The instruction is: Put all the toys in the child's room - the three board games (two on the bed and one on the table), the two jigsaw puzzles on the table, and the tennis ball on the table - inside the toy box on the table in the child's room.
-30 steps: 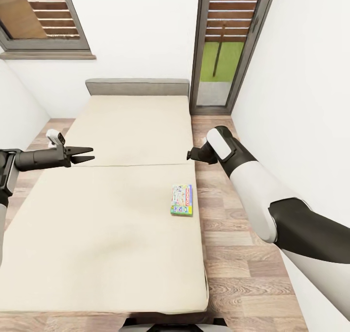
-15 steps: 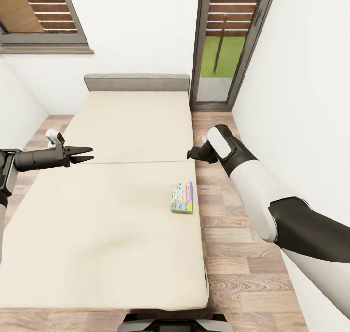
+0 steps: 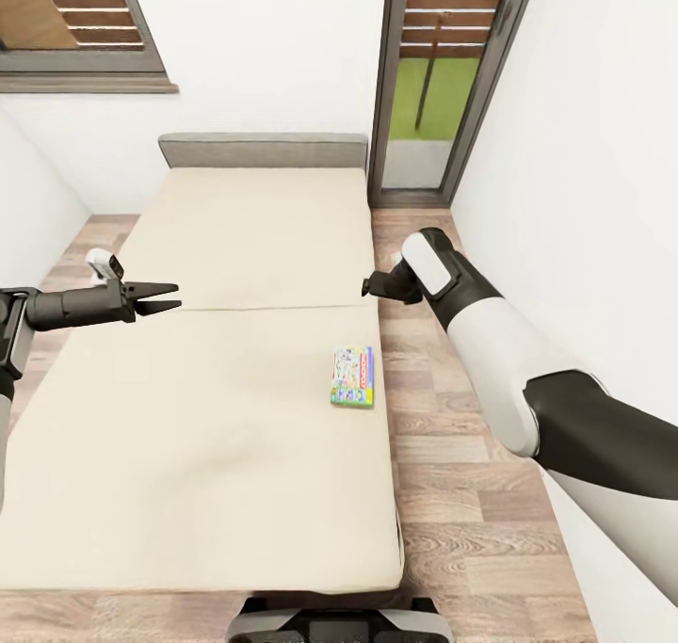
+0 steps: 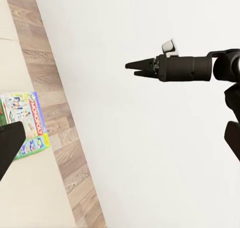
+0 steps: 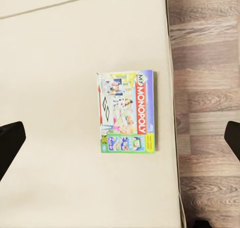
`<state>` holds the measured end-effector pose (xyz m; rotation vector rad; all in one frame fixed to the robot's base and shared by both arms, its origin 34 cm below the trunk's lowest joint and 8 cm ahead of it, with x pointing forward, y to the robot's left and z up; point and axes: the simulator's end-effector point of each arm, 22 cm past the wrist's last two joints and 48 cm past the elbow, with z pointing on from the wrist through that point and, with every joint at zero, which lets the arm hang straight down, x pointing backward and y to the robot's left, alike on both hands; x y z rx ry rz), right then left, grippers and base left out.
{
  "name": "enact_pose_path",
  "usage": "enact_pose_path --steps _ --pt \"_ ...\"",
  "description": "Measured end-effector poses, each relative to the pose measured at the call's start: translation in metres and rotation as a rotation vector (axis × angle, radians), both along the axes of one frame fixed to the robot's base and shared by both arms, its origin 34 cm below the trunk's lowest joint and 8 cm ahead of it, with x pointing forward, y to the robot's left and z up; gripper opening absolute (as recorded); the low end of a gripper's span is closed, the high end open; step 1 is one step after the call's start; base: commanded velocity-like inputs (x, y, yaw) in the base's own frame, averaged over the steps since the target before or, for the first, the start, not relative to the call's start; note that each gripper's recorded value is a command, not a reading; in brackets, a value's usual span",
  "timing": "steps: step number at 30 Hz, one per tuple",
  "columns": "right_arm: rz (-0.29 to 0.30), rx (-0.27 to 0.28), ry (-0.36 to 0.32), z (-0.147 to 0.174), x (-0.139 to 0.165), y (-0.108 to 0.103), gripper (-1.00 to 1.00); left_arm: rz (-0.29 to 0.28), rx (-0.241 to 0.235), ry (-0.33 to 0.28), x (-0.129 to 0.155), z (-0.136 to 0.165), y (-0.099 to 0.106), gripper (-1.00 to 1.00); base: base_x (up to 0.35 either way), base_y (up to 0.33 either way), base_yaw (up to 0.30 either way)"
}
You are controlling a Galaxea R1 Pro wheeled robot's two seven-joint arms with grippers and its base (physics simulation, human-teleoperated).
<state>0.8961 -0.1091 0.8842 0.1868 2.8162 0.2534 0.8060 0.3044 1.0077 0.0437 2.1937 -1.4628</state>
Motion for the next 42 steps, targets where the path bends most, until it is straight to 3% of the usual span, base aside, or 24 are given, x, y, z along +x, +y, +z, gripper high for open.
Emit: enact_pose_path --steps 19,32,42 --pt "-0.001 -0.003 0.016 -0.019 0.002 0.000 1.00 -0.003 -0.002 0.032 0.000 -0.022 -0.002 1.00 0.000 0.000 0.000" --pt "0.000 0.004 -0.040 0.004 0.030 0.001 1.00 -0.003 0.001 0.054 -0.001 -0.037 -0.001 1.00 0.000 0.000 0.000" --pt "-0.001 0.004 -0.031 -0.005 0.031 0.001 1.00 -0.002 0.003 0.071 -0.002 -0.049 0.000 1.00 0.000 0.047 0.000"
